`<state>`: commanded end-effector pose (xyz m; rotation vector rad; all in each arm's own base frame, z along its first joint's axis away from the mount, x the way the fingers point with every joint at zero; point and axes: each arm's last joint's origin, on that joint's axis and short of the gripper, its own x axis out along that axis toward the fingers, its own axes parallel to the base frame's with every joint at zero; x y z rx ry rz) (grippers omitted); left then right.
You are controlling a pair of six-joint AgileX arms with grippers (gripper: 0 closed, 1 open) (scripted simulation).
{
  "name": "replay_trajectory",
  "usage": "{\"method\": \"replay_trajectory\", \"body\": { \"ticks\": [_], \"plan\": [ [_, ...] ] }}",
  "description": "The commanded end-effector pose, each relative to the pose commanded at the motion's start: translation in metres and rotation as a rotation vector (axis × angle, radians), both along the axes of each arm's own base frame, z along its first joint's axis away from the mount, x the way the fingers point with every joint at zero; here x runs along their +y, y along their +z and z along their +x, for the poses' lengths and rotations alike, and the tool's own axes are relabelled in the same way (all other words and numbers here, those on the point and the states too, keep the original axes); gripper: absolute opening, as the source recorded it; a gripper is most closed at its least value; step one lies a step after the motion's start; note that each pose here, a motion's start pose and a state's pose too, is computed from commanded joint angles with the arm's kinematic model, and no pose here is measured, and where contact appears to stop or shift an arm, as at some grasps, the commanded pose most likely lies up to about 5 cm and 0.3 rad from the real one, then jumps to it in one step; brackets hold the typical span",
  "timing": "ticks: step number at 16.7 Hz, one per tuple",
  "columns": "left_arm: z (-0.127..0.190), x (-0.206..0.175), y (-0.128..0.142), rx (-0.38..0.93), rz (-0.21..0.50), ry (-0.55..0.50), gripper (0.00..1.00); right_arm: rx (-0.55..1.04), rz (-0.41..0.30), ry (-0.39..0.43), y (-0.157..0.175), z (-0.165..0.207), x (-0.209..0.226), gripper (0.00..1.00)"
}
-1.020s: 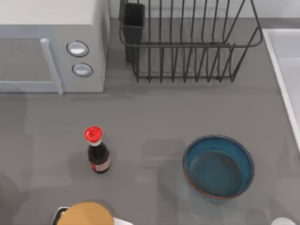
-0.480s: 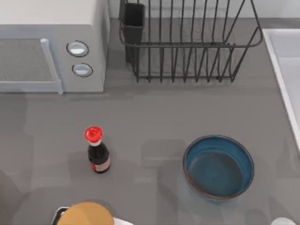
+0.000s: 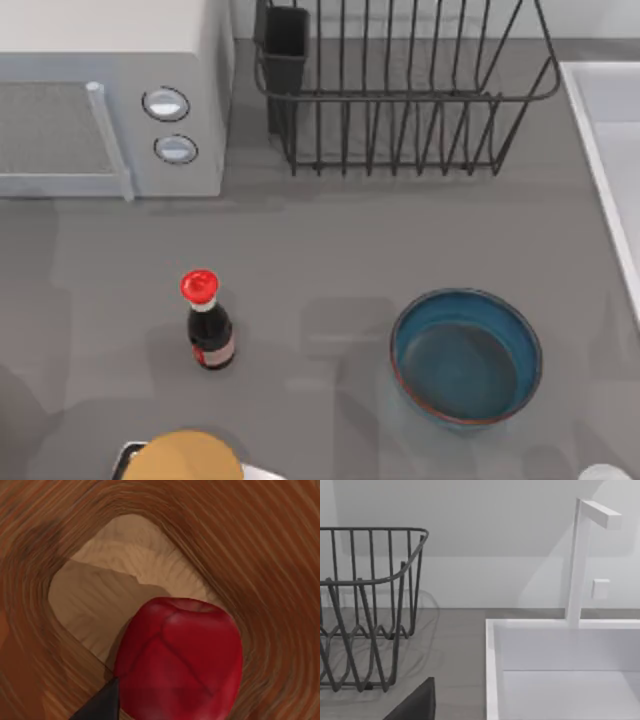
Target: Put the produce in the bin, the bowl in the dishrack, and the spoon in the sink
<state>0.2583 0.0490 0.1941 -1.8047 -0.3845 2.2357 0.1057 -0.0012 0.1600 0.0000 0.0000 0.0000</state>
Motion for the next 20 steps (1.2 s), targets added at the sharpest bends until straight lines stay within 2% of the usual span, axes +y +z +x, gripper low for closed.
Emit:
{"method": "replay_trajectory", "body": {
  "ticks": [3, 6, 8, 11, 13, 15, 18, 20],
  "plan": [
    [-0.007, -0.006, 0.005, -0.095, -0.005, 0.06, 1.0, 0.0, 0.0, 0.0, 0.0, 0.0, 0.0, 1.0],
    [-0.022, -0.017, 0.011, -0.282, -0.03, 0.193, 1.0, 0.0, 0.0, 0.0, 0.0, 0.0, 0.0, 1.0],
    [-0.035, -0.024, 0.015, -0.435, -0.068, 0.323, 1.0, 0.0, 0.0, 0.0, 0.0, 0.0, 0.0, 1.0],
    [-0.059, -0.034, 0.015, -0.674, -0.167, 0.59, 1.0, 0.0, 0.0, 0.0, 0.0, 0.0, 0.0, 1.0],
    [-0.076, -0.04, 0.012, -0.823, -0.266, 0.816, 1.0, 0.0, 0.0, 0.0, 0.0, 0.0, 0.0, 1.0],
    [-0.092, -0.045, 0.005, -0.949, -0.395, 1.073, 1.0, 0.0, 0.0, 0.0, 0.0, 0.0, 0.0, 1.0],
    [-0.114, -0.049, -0.008, -1.07, -0.642, 1.491, 1.0, 0.0, 0.0, 0.0, 0.0, 0.0, 0.0, 1.0],
    [-0.125, -0.051, -0.018, -1.09, -0.838, 1.772, 1.0, 0.0, 0.0, 0.0, 0.0, 0.0, 0.0, 1.0]
  ]
}}
